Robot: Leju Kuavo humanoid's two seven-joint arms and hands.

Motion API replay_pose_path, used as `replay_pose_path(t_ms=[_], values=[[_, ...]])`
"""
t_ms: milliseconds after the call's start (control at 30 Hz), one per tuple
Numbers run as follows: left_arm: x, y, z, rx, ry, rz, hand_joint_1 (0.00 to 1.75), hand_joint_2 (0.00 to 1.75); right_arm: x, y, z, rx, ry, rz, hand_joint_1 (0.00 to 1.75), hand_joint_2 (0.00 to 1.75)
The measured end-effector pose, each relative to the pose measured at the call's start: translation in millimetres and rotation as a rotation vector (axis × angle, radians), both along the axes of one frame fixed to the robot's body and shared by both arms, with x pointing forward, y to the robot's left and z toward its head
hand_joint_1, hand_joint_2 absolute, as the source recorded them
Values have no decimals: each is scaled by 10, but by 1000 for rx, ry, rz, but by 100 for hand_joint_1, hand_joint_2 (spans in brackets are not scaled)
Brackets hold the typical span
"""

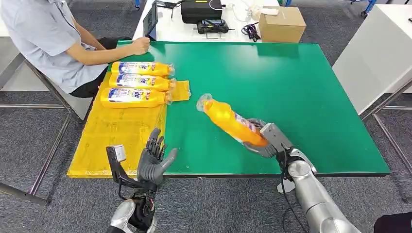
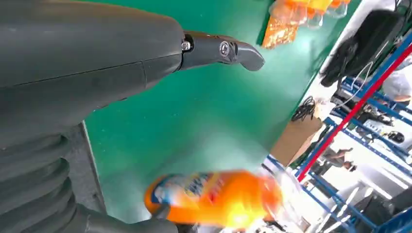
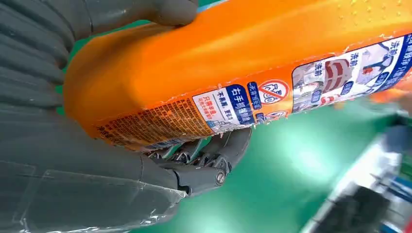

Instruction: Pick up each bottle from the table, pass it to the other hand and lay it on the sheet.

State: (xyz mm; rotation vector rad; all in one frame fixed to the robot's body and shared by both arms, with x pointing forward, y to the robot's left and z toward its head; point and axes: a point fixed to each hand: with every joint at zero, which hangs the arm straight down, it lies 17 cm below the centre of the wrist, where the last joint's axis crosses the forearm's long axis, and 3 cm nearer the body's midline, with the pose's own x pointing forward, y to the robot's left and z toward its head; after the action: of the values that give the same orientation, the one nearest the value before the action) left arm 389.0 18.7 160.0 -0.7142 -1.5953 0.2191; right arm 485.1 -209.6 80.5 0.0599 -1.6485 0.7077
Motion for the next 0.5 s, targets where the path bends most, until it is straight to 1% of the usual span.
replay_pose_path(t_ms=[133, 200, 267, 300, 333, 433, 500], values=[[20, 54, -34, -12, 17, 18, 0, 175, -1, 120, 249, 59, -49, 3, 175, 175], [-4, 13, -41, -51, 32, -23, 0, 175, -2, 187, 333, 79, -63, 11, 175, 175], [-37, -32, -27, -62, 21, -62, 0, 175, -16, 284, 388, 98, -69, 30, 175, 175], [-41, -46, -25, -58, 13, -75, 0, 175, -29, 362, 411, 108, -70, 44, 169, 175], [-34, -52, -32, -46, 8, -81, 0, 175, -43, 424, 427, 114, -72, 56, 175, 175], [-4, -78, -81, 1, 0, -92, 0, 175, -92, 613, 472, 130, -78, 101, 175, 175], [-1, -107, -102, 30, -15, -98, 0, 175, -131, 769, 505, 153, -74, 132, 164, 175]])
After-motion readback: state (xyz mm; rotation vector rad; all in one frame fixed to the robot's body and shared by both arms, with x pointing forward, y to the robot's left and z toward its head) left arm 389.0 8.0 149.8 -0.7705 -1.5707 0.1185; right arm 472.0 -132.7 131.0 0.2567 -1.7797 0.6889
